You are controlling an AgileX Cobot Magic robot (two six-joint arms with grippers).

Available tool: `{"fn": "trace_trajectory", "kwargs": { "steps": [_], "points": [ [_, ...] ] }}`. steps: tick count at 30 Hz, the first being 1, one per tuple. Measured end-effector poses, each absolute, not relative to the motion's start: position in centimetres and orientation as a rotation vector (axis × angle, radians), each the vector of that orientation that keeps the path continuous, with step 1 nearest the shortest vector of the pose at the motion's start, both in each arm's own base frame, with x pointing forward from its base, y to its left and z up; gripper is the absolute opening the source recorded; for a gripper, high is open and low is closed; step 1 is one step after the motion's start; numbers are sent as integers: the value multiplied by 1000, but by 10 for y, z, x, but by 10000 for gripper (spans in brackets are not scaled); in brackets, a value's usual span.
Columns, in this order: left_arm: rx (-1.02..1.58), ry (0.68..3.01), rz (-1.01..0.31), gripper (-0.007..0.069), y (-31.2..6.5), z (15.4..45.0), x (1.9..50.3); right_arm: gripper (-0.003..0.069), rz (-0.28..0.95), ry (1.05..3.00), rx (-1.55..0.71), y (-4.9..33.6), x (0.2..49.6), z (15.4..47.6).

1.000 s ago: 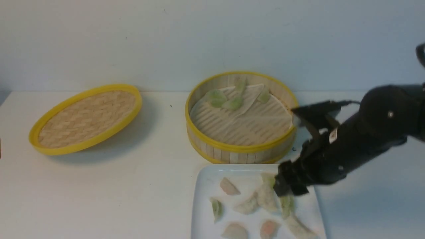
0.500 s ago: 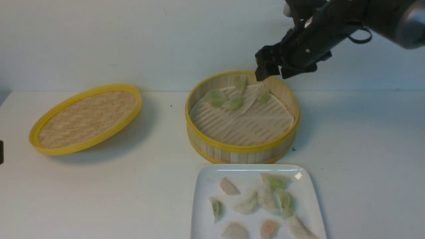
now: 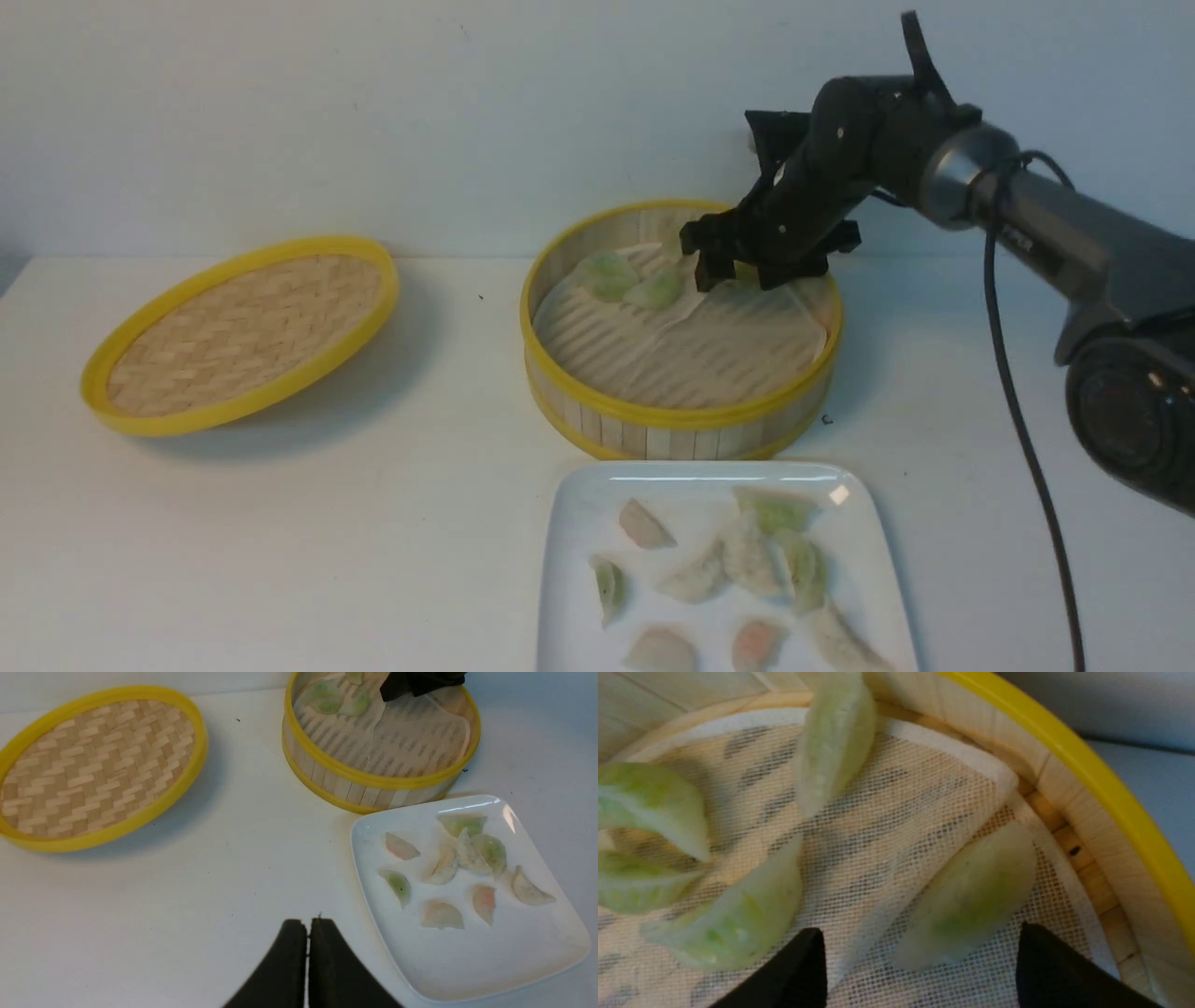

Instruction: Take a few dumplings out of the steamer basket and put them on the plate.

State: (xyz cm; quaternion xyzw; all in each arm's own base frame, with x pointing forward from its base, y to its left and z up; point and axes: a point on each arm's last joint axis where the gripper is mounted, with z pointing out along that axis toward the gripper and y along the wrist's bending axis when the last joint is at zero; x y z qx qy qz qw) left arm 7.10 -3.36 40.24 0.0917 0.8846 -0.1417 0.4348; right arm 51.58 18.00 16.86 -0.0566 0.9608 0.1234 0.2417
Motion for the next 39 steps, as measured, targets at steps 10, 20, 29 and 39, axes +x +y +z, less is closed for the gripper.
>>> {"fn": "trace_trajectory", "kwargs": {
  "steps": [10,20,29,39],
  "points": [
    [227,2212,-346,-6,-33,402,71,459,299,2540,-119,179,527,159],
    [225,2234,-330,-6,-32,400,70,225,234,2550,-151,175,528,158],
    [225,2235,-330,-6,-32,400,70,221,215,2611,-168,174,522,192],
    [225,2236,-333,-6,-32,400,70,216,260,2602,-196,176,517,217]
  ]
}}
